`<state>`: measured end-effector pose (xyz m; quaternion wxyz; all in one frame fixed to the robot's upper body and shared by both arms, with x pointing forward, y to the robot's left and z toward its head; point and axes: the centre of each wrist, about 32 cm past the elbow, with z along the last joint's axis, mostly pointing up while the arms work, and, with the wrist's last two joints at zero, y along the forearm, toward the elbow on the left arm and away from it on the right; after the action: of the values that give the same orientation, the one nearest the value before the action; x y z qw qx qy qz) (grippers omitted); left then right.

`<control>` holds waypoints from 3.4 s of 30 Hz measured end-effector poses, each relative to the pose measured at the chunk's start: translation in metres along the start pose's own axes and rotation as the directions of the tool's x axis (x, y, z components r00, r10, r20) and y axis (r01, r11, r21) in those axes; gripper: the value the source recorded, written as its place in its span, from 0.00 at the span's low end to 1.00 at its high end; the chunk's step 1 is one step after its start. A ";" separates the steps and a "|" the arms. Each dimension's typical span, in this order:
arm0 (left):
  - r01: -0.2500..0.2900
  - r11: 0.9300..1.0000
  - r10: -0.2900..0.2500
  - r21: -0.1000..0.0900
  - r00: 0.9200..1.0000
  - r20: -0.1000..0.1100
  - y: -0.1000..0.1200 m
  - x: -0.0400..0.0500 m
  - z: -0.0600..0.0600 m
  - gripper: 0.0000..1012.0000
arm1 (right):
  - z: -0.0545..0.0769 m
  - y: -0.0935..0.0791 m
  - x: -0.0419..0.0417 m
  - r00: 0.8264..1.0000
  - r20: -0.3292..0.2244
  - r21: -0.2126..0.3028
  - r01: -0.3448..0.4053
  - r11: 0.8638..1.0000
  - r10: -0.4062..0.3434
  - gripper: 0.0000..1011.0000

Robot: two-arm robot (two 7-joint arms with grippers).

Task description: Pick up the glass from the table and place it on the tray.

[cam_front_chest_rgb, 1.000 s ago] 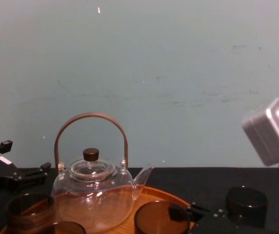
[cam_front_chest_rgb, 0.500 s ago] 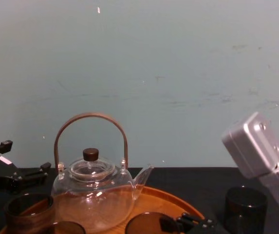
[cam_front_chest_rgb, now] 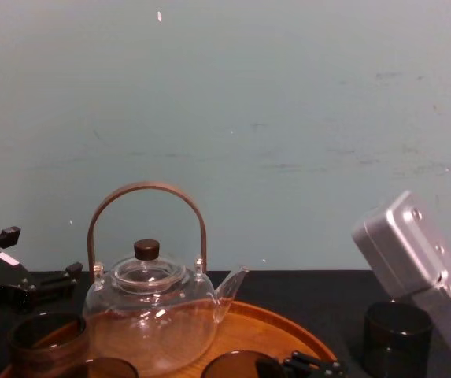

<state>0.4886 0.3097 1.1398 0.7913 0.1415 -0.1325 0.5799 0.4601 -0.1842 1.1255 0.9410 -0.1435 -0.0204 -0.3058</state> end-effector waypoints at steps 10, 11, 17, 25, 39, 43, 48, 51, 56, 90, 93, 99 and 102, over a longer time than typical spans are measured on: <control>0.000 1.000 0.000 0.000 1.000 0.000 0.000 0.0000 0.000 0.99 | 0.001 0.000 0.0002 1.000 0.000 0.002 0.000 1.000 0.000 0.90; 0.000 1.000 0.000 0.000 1.000 0.000 0.000 0.0000 0.000 0.99 | 0.001 0.000 0.0003 1.000 0.000 0.002 0.000 1.000 0.000 0.90; 0.000 1.000 0.000 0.000 1.000 0.000 0.000 0.0000 0.000 0.99 | 0.001 -0.001 0.0004 1.000 0.000 0.003 0.000 1.000 0.000 0.99; 0.000 1.000 0.000 0.000 1.000 0.000 0.000 0.0000 0.000 0.99 | 0.001 -0.001 0.0004 1.000 0.000 0.004 0.000 1.000 0.000 0.99; 0.000 1.000 0.000 0.000 1.000 0.000 0.000 0.0000 0.000 0.99 | 0.011 -0.013 0.0074 1.000 0.011 0.064 0.025 0.998 -0.026 0.99; 0.000 1.000 0.000 0.000 1.000 0.000 0.000 0.0000 0.000 0.99 | 0.019 -0.023 0.0130 0.999 0.012 0.111 0.049 0.993 -0.051 0.99; 0.000 1.000 0.000 0.000 1.000 0.000 0.000 0.0000 0.000 0.99 | 0.023 -0.040 0.0155 0.997 0.003 0.151 0.073 0.986 -0.074 0.99; 0.000 1.000 0.000 0.000 1.000 0.000 0.000 0.0000 0.000 0.99 | 0.020 -0.053 0.0158 0.996 -0.005 0.162 0.088 0.983 -0.088 0.99; 0.000 1.000 0.000 0.000 1.000 0.000 0.000 0.0000 0.000 0.99 | 0.008 -0.081 0.0135 0.993 -0.013 0.145 0.116 0.983 -0.116 0.99; 0.000 1.000 0.000 0.000 1.000 0.000 0.000 0.0000 0.000 0.99 | -0.032 -0.111 0.0766 0.917 -0.136 -0.016 0.376 0.927 -0.374 0.99; 0.000 1.000 0.000 0.000 1.000 0.000 0.000 0.0000 0.000 0.99 | -0.029 -0.099 0.0821 0.923 -0.120 -0.035 0.364 0.931 -0.366 0.99; 0.000 1.000 0.000 0.000 1.000 0.000 0.000 0.0000 0.000 0.99 | -0.025 -0.083 0.0882 0.928 -0.100 -0.051 0.355 0.934 -0.358 0.99; 0.000 1.000 0.000 0.000 1.000 0.000 0.000 0.0000 0.000 0.99 | -0.025 -0.077 0.0904 0.931 -0.090 -0.056 0.351 0.935 -0.355 0.99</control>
<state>0.4886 0.3097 1.1398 0.7913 0.1415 -0.1324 0.5800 0.4874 -0.3023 1.1329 0.8676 -0.1406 0.0069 -0.4769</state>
